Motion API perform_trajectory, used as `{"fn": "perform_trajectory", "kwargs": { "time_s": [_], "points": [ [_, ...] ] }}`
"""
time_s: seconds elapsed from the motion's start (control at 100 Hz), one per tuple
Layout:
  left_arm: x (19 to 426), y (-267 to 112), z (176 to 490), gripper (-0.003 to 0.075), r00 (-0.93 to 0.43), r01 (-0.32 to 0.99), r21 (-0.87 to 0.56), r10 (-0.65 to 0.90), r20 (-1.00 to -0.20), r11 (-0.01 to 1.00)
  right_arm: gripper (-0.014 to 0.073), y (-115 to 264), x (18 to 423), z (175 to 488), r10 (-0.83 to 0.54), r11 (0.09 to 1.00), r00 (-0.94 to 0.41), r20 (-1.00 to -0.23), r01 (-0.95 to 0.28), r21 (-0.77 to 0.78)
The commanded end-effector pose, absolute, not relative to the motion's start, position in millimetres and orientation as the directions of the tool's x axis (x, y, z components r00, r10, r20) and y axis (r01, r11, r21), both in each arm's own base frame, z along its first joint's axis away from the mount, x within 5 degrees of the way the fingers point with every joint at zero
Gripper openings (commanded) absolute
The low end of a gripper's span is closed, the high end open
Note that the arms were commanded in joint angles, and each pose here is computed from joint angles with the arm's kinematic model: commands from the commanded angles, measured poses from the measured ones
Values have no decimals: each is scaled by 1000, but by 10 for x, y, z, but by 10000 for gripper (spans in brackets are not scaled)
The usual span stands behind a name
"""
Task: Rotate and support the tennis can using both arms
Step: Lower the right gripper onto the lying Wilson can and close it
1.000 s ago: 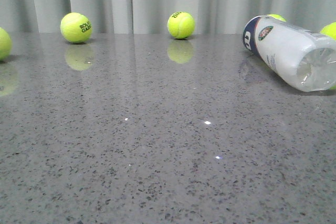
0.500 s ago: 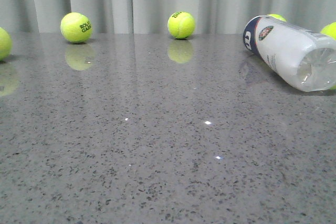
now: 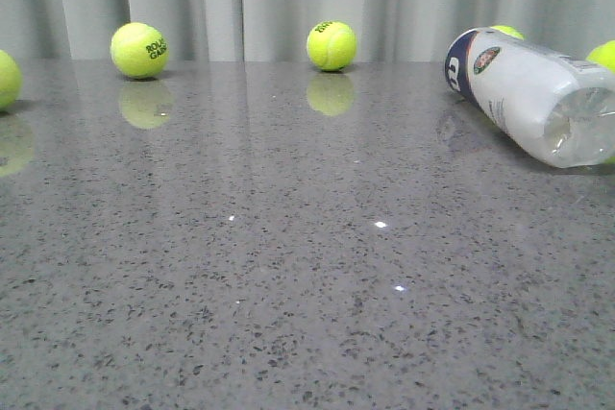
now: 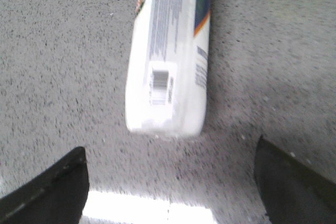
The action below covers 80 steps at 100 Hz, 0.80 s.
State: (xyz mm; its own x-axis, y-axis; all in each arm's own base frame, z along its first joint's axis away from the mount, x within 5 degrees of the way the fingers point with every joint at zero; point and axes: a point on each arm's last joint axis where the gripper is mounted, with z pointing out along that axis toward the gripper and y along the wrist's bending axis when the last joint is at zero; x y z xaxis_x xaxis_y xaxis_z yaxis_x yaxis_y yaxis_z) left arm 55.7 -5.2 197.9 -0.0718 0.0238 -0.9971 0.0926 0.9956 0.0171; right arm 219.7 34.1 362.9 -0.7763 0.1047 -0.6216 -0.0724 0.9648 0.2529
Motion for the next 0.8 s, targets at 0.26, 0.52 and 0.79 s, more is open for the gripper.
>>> {"fn": "perform_trajectory", "kwargs": {
  "time_s": [0.26, 0.52, 0.79],
  "points": [
    [556, -50, 1919, -18, -9, 89, 7, 8, -1000, 996, 633, 493, 3256, 3427, 114, 945, -876, -469, -51, 325],
    [556, -50, 1919, -19, -9, 89, 7, 8, -1000, 996, 633, 546, 3713, 3069, 118, 939, -918, -379, -20, 342],
    [556, -50, 1919, -19, -9, 89, 7, 8, -1000, 996, 437, 552, 3760, 3000, 113, 939, -924, -365, -21, 343]
  ]
}}
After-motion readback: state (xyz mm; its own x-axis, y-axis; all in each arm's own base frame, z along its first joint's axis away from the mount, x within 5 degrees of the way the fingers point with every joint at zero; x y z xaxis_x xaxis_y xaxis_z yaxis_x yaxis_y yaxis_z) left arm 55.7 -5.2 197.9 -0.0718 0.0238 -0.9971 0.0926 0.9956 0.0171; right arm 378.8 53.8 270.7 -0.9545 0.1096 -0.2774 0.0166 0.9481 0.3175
